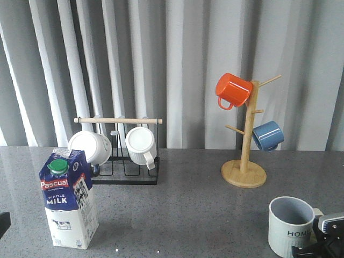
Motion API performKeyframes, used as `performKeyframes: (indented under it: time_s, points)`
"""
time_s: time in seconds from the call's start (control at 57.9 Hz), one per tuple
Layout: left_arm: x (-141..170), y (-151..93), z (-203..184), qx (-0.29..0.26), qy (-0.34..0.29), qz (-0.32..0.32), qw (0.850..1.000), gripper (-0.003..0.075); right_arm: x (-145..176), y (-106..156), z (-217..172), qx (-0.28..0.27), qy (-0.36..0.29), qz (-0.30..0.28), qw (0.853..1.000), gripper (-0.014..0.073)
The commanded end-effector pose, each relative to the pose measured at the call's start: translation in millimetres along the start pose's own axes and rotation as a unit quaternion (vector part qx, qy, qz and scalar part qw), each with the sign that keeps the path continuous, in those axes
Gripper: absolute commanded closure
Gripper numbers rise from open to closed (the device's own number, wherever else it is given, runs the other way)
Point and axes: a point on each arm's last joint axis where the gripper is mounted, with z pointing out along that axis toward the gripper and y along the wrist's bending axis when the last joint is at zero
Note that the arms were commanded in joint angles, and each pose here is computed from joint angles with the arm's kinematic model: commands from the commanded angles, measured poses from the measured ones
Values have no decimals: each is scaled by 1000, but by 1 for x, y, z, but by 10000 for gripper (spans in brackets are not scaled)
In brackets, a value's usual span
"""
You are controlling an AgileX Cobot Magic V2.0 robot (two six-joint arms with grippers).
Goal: Place milk next to cup
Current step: 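Grasp the white HOME mug by its body with the right gripper, then slide the white mug with the right gripper toward the table center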
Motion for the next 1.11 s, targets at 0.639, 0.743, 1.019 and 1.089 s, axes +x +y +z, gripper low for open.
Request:
performKeyframes:
  time_s: [0.639, 0.743, 1.019, 1.089]
  points:
    - [-18, -1, -4, 1, -53, -4, 999, 133, -81, 25, -25, -53, -159, 51, 985, 599]
    - [-18, -1, -4, 1, -51, -4, 999, 133, -83, 45, -25, -60, -148, 71, 984, 599]
    - [-17, -1, -4, 2, -44, -4, 999, 133, -98, 91, -13, -43, -124, 102, 986, 599]
    - [-17, -1, -4, 2, -44, -4, 999, 133, -101, 104, -8, -48, -112, 92, 988, 599]
